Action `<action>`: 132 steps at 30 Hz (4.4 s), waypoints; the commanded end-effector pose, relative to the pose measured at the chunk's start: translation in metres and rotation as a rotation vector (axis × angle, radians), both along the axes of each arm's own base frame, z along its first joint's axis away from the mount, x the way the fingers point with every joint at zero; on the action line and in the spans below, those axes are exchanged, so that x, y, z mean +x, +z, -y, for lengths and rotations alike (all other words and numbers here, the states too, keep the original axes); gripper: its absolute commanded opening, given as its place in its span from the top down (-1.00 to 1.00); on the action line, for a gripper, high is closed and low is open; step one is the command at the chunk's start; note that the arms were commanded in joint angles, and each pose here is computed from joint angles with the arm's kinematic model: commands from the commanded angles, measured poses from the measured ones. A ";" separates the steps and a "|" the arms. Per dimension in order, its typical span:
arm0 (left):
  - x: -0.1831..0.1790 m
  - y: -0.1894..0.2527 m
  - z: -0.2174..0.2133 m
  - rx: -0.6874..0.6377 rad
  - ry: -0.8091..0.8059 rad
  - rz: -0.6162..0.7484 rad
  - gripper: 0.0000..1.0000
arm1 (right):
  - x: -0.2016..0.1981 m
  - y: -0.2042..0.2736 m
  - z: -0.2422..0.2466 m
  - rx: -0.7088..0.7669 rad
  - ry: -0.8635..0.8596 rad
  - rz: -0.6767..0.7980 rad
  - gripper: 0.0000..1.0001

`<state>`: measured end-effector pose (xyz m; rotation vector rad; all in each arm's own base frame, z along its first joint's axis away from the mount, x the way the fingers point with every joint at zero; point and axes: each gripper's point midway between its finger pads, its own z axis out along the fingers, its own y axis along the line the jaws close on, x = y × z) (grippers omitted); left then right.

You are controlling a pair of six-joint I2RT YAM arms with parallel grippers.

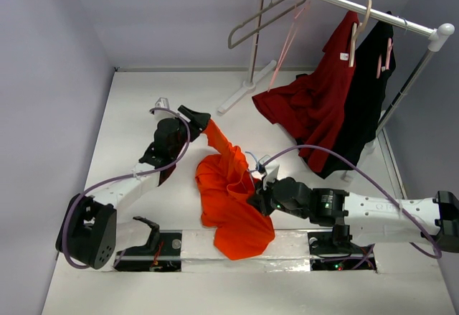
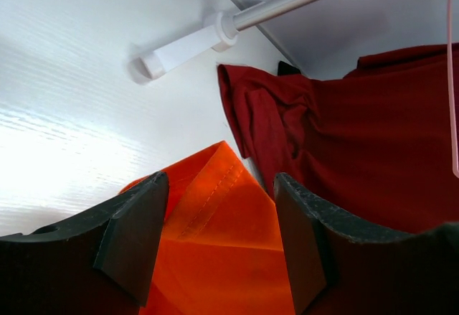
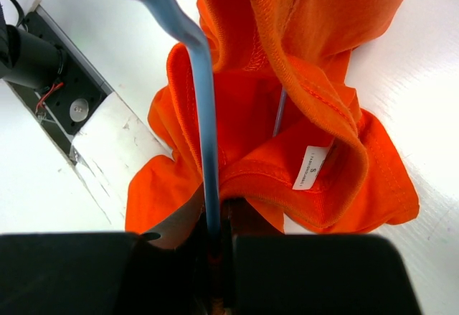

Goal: Place the t-shirt on the hanger
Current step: Place the T-shirt on the hanger, then place the hanger at the clothesline.

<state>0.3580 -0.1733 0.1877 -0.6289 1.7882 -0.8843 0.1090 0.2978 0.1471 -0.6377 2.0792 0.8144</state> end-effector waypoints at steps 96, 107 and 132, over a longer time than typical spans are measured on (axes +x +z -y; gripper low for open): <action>-0.104 0.117 -0.018 0.123 -0.199 0.467 -0.98 | 0.225 0.200 0.164 -0.092 -0.902 0.152 1.00; -0.105 0.099 -0.001 0.105 -0.288 0.464 -0.98 | 0.249 0.261 0.175 -0.044 -0.960 0.320 1.00; -0.107 0.096 0.003 0.129 -0.284 0.453 -0.98 | 0.308 0.288 0.217 -0.042 -0.940 0.366 1.00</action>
